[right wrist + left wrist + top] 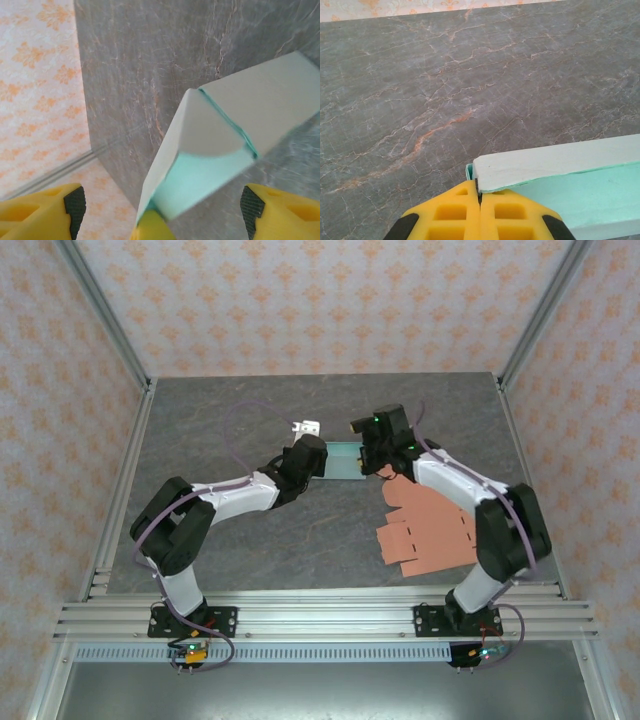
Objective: Fold the paper box
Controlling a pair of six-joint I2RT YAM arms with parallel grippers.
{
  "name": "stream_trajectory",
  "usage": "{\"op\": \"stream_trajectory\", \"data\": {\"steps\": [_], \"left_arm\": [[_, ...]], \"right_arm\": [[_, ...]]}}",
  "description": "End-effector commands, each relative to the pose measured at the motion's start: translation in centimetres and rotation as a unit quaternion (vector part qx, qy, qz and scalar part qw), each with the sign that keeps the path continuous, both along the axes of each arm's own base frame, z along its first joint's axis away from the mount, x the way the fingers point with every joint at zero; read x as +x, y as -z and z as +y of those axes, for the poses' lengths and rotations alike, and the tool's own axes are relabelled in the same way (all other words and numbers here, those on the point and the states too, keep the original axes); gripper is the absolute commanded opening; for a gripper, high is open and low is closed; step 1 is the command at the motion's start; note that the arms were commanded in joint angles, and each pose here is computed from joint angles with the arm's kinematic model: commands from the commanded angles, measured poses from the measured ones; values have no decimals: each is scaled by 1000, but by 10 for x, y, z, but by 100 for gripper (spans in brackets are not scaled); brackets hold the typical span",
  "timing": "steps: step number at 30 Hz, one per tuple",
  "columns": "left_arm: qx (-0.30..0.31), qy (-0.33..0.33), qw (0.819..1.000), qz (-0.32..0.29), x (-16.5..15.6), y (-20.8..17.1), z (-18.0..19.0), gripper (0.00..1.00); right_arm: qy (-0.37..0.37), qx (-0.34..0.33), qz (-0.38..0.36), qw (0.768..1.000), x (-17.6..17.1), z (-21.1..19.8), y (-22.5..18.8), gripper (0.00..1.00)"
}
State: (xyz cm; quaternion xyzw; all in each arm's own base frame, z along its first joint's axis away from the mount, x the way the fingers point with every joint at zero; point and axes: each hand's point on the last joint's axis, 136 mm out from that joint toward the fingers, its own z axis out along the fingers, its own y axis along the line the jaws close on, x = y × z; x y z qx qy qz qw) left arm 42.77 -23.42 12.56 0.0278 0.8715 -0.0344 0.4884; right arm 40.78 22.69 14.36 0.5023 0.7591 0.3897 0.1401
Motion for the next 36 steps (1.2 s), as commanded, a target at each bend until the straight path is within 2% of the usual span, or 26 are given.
{"op": "stream_trajectory", "data": {"steps": [1, 4, 6, 9, 11, 13, 18, 23, 27, 32, 36], "left_arm": [[18, 15, 998, 64, -24, 37, 4, 0], [16, 18, 998, 59, -25, 34, 5, 0], [14, 21, 998, 57, -25, 33, 4, 0], [-6, 38, 998, 51, -28, 31, -2, 2], [-24, 52, 997, 42, -30, 24, -6, 16], [-28, 80, 996, 38, -35, 14, -12, 34], [-55, 102, 993, 23, -44, -18, -12, 48], [-126, 82, 989, 3, -42, -55, 0, 67], [-187, 57, 980, 23, -24, -59, 11, 69], [-178, 34, 982, 60, 1, -31, 20, 69], [-168, 41, 982, 79, 5, -5, 15, 66]], "right_arm": [[35, 81, 5, 996, 17, 23, -10, 82], [41, 68, 14, 997, 11, 25, 0, 78], [51, 51, 8, 997, 8, 18, 4, 71], [60, 23, 0, 998, 8, 7, 12, 52], [58, 17, -3, 998, 8, 7, 20, 47], [51, 24, -4, 998, 8, 11, 29, 47], [33, 41, 1, 999, 12, 23, 45, 45], [19, 24, 24, 999, 6, 21, 59, 46], [3, 23, 29, 999, 7, 23, 64, 45], [-7, 15, 32, 999, 4, 23, 65, 45], [-15, 10, 34, 999, 3, 24, 64, 46]]}}
